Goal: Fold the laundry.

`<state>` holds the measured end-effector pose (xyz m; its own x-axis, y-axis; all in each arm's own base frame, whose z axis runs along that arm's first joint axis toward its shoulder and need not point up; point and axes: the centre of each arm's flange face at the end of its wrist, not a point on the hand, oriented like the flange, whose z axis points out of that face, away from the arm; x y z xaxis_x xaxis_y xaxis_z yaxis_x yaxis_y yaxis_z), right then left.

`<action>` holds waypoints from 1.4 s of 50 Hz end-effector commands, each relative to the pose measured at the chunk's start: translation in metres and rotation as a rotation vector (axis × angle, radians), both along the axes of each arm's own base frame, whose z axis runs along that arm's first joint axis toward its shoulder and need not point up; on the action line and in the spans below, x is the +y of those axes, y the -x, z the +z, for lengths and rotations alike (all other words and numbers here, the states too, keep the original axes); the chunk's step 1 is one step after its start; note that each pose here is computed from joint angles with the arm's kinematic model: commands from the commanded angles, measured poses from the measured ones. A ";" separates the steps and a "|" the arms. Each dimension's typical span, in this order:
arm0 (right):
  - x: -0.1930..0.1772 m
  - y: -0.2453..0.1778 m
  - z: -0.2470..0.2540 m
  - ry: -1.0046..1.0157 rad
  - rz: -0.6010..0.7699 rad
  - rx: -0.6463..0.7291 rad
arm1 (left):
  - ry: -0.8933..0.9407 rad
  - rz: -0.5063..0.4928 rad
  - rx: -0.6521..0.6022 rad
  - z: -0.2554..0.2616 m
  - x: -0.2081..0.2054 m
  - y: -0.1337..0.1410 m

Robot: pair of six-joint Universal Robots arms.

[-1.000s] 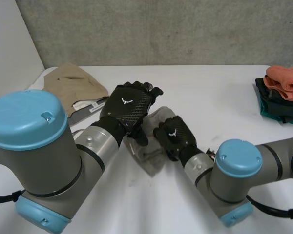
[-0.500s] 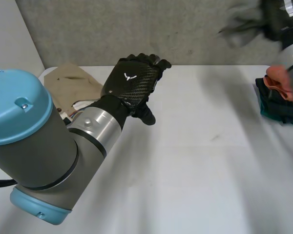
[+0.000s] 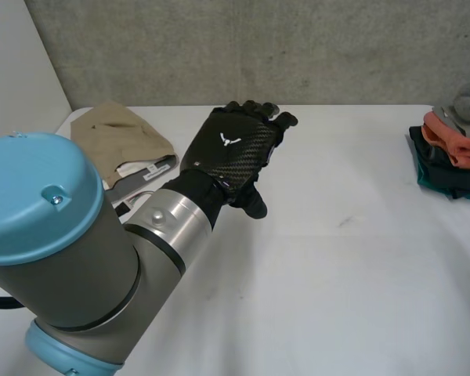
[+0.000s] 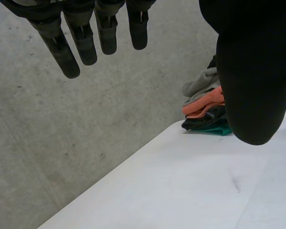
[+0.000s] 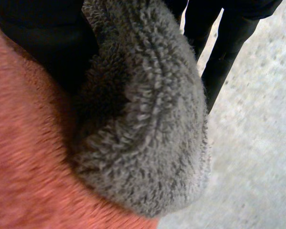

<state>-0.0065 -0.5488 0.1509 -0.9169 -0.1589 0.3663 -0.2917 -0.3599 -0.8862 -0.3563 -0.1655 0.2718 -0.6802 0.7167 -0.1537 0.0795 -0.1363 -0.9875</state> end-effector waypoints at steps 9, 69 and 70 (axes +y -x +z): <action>0.021 0.003 0.020 -0.018 0.019 -0.002 | -0.008 -0.122 -0.010 -0.003 0.015 0.006; 0.296 -0.222 0.026 -0.385 0.454 0.235 | 0.090 0.476 -0.375 -0.140 -0.303 -0.198; 0.297 -0.221 0.024 -0.395 0.450 0.243 | 0.088 0.472 -0.376 -0.143 -0.304 -0.198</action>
<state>0.2165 -0.2541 0.2019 -0.6625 -0.6507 0.3710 -0.3032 -0.2200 -0.9272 -0.1604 -0.4576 0.1655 -0.8486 0.2629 -0.4592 0.4539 -0.0841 -0.8871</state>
